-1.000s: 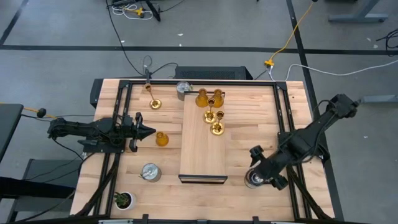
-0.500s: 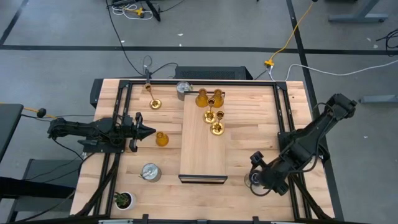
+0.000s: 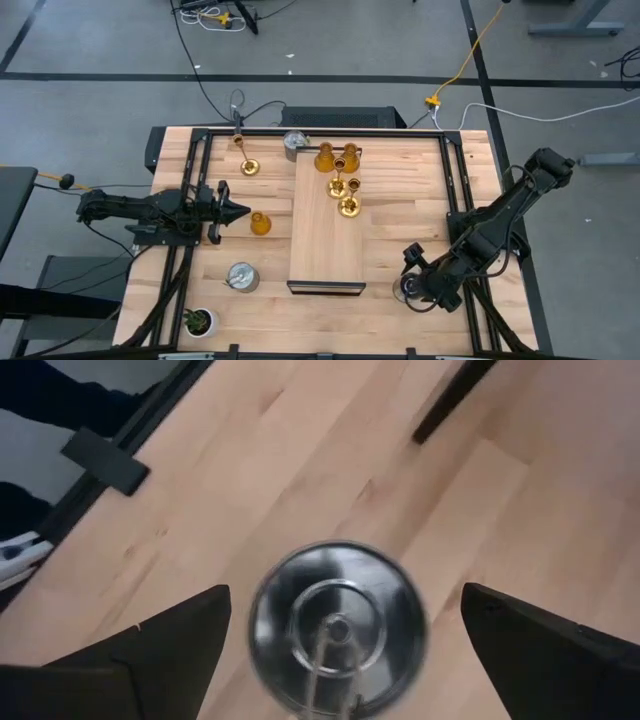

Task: Pick & Place candle stick holders
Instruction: Put the bottom right scented candle on the shelf

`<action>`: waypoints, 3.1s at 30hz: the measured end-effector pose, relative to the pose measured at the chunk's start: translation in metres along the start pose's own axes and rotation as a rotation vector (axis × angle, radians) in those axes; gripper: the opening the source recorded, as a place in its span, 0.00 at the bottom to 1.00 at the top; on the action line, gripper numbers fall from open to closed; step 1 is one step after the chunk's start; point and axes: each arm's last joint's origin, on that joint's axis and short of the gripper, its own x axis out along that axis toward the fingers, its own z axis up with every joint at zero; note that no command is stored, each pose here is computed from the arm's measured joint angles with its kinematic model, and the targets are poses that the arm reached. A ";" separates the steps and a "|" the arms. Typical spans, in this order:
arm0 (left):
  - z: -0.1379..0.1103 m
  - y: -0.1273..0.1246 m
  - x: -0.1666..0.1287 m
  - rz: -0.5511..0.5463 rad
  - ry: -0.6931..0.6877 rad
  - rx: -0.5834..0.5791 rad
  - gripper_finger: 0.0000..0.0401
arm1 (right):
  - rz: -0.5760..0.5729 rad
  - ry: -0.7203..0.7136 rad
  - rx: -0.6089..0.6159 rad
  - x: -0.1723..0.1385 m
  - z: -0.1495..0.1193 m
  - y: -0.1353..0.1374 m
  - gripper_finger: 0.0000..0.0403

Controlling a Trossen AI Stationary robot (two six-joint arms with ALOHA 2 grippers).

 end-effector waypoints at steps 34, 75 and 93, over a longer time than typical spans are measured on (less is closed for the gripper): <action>0.000 0.000 0.000 0.000 0.000 0.000 0.02 | -0.018 -0.022 0.030 0.025 -0.021 0.000 0.99; 0.000 0.000 0.000 0.000 0.000 0.000 0.02 | -0.042 -0.020 0.038 0.037 -0.034 -0.001 0.99; 0.000 0.000 0.000 0.000 0.000 0.000 0.02 | -0.015 -0.034 0.053 0.037 -0.032 0.000 0.99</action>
